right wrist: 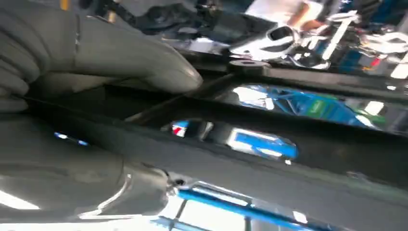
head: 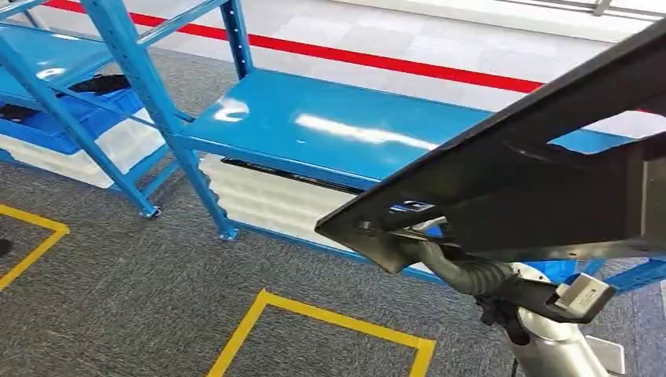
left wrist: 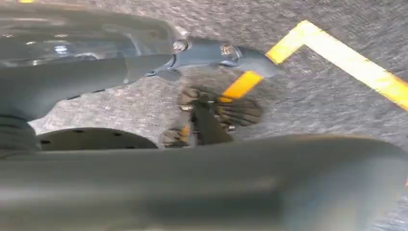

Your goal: Take the parts from the cabinet and place them on the table.

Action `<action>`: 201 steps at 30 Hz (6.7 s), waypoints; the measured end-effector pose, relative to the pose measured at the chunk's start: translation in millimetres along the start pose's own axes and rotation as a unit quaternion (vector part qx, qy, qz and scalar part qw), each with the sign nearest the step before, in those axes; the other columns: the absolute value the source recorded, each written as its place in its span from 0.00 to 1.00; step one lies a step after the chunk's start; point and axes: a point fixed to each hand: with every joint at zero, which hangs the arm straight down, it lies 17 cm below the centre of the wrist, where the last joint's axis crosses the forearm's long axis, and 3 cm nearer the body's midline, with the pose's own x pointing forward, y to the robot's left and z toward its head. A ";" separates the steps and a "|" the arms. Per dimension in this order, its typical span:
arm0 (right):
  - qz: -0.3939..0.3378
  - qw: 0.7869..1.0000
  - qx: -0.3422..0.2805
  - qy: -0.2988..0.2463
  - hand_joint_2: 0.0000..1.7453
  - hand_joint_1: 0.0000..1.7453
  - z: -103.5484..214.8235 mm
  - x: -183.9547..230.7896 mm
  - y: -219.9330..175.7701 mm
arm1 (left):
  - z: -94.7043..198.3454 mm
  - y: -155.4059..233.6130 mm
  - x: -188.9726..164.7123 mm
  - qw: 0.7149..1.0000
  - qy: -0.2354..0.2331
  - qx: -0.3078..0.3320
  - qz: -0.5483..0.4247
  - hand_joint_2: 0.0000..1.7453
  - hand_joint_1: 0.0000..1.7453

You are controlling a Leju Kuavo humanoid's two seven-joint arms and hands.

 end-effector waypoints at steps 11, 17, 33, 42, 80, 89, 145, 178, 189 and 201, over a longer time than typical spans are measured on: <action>-0.010 1.000 -0.007 -0.007 1.00 1.00 -15.2 0.2 3.8 | 0.7 26.3 -13.7 0.999 0.026 0.028 0.013 1.00 0.00; -0.011 1.000 -0.009 -0.011 1.00 1.00 -17.5 4.0 10.8 | -0.8 38.1 -9.7 0.999 0.027 0.037 0.015 1.00 0.00; -0.009 1.000 -0.008 -0.021 1.00 1.00 -17.3 10.7 13.2 | -0.6 41.7 -8.4 0.999 0.024 0.034 0.017 1.00 0.00; -0.020 0.999 -0.020 -0.039 1.00 1.00 -3.2 15.5 3.2 | 0.3 44.7 -14.7 0.999 0.032 0.042 0.003 1.00 0.00; -0.027 0.997 -0.016 -0.067 1.00 1.00 -10.0 34.1 30.0 | 3.3 51.6 -29.1 0.997 0.055 0.056 0.021 1.00 0.00; -0.034 0.997 -0.004 -0.064 1.00 1.00 -17.2 28.3 39.8 | 3.1 68.0 -21.8 0.995 0.035 0.076 0.051 1.00 0.00; -0.057 0.996 0.033 -0.058 1.00 1.00 -19.2 21.7 41.0 | 0.5 53.0 -11.8 0.996 0.028 0.056 0.070 1.00 0.00; -0.071 0.995 0.039 -0.053 1.00 1.00 -16.6 22.0 38.6 | 0.6 46.5 -13.9 0.996 0.032 0.053 0.065 1.00 0.00; -0.067 0.995 0.040 -0.056 1.00 1.00 -18.7 23.4 36.5 | 0.6 47.2 -14.2 0.996 0.033 0.053 0.066 1.00 0.00; -0.061 0.996 0.035 -0.059 1.00 1.00 -19.1 25.1 31.0 | -0.2 47.0 -12.2 0.996 0.033 0.056 0.065 1.00 0.00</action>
